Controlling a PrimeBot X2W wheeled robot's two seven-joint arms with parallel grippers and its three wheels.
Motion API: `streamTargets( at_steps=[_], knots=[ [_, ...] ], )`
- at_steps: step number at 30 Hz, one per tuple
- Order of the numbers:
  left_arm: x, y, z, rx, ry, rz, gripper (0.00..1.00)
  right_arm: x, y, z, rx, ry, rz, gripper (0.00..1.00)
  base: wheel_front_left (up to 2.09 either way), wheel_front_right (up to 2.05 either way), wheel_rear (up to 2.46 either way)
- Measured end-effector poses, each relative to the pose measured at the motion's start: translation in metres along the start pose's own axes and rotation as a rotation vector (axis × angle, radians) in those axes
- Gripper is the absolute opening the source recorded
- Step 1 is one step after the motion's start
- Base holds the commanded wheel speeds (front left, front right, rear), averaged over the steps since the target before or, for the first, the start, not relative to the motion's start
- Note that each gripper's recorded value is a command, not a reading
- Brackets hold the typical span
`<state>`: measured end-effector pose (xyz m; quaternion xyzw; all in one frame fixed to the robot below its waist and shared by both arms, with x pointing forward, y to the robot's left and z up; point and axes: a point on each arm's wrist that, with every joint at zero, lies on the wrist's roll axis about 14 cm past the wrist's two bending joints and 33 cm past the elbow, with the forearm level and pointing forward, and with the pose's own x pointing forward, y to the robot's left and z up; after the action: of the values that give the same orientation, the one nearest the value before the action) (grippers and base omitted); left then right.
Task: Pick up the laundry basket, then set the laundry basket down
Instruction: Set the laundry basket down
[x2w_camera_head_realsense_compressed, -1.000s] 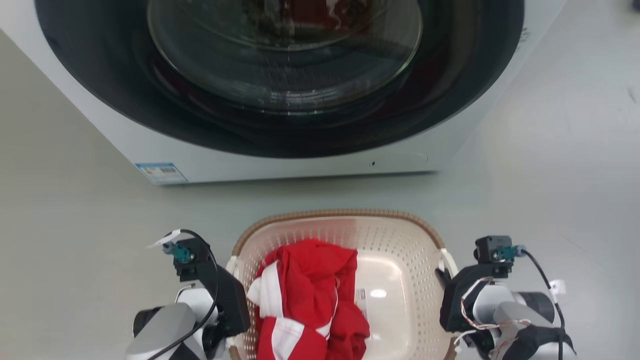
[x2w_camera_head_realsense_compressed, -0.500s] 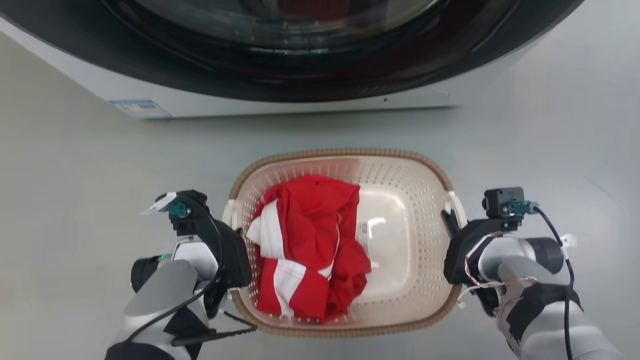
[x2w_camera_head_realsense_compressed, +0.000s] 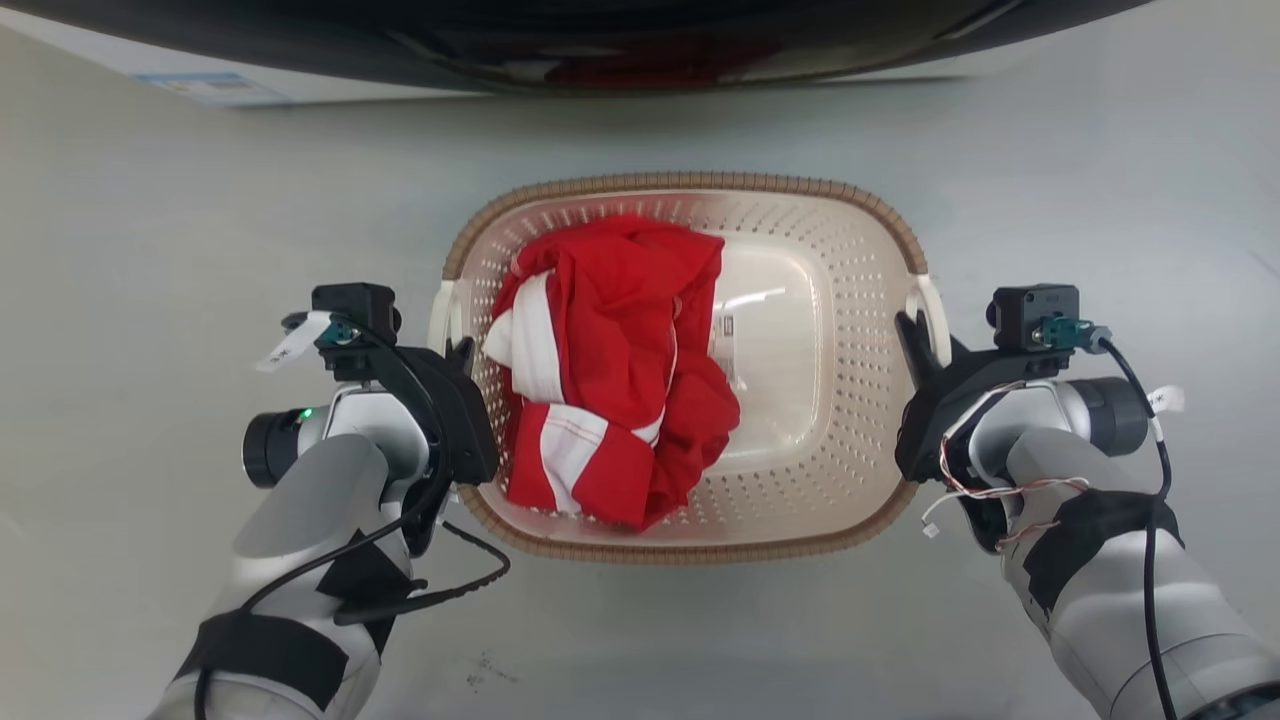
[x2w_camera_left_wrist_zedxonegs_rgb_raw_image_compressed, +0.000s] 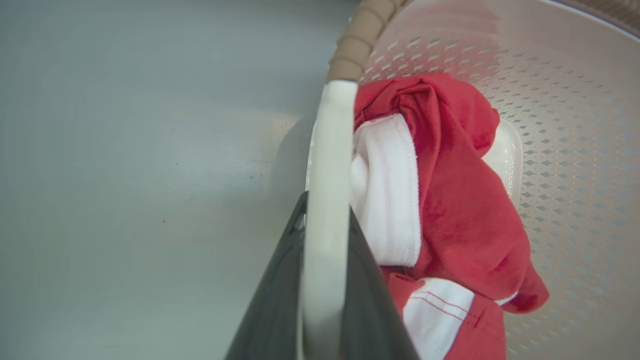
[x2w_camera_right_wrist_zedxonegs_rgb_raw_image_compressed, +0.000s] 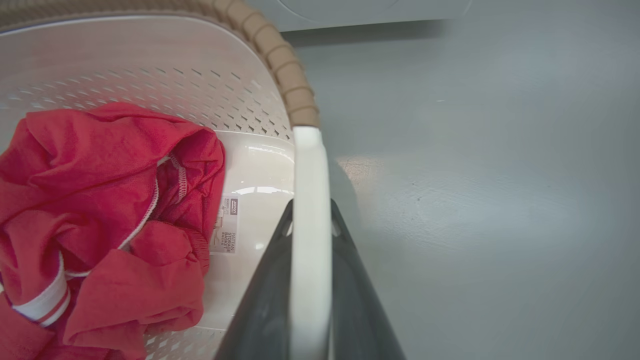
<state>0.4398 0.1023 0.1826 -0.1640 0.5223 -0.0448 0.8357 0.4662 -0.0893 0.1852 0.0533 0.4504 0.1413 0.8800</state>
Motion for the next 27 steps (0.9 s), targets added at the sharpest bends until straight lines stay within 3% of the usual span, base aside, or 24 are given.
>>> streamTargets(
  at_steps=[27],
  knots=[
    [0.03,0.019,-0.02,-0.02,0.011,0.037,0.0,0.033,-0.01,-0.026,-0.011,0.032,0.001,0.0,0.0,0.0,0.0]
  ],
)
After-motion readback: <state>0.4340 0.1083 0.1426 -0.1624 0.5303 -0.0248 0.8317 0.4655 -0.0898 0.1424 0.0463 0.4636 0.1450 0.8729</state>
